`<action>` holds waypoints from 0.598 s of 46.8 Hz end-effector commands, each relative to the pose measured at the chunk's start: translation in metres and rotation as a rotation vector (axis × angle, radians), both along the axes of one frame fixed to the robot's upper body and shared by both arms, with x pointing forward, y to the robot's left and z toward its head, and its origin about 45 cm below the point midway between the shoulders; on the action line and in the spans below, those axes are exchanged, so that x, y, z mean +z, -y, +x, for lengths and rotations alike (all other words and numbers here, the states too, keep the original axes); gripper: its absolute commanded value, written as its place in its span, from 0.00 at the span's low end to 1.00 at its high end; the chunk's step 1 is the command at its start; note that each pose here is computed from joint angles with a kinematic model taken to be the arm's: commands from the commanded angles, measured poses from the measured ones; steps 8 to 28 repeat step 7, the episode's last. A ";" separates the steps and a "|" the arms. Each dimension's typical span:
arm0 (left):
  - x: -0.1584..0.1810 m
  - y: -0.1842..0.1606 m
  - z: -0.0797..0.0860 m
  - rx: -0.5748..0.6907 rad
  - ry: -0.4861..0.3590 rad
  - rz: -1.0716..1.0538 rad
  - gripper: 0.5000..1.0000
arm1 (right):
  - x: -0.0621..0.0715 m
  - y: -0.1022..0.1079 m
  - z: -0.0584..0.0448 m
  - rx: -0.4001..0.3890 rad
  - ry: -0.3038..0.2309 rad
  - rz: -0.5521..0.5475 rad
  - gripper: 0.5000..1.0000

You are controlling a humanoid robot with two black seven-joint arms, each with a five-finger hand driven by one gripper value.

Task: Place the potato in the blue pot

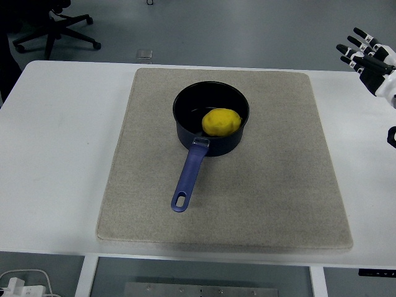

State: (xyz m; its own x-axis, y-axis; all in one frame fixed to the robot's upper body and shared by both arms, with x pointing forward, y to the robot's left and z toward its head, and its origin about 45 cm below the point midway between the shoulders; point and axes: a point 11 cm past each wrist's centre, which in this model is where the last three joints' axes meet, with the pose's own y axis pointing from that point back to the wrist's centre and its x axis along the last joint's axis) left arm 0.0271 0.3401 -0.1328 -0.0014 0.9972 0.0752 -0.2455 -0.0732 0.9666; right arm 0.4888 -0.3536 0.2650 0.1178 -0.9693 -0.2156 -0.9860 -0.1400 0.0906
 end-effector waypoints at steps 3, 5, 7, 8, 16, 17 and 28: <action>0.000 0.000 0.000 0.000 0.000 0.000 0.99 | 0.000 -0.002 0.000 0.005 0.001 -0.004 0.88; 0.000 0.000 0.000 0.000 0.000 0.000 0.99 | -0.001 -0.003 0.000 0.006 -0.001 -0.005 0.89; 0.000 0.000 0.000 0.000 0.000 0.000 0.99 | -0.001 -0.003 0.000 0.008 -0.001 -0.004 0.88; 0.000 0.000 0.000 0.000 0.000 0.000 0.99 | -0.001 -0.003 0.000 0.008 -0.001 -0.004 0.88; 0.000 0.000 0.000 0.000 0.000 0.000 0.99 | -0.001 -0.003 0.000 0.008 -0.001 -0.004 0.88; 0.000 0.000 0.000 0.000 0.000 0.000 0.99 | -0.001 -0.003 0.000 0.008 -0.001 -0.004 0.88; 0.000 0.000 0.000 0.000 0.000 0.000 0.99 | -0.001 -0.003 0.000 0.008 -0.001 -0.004 0.88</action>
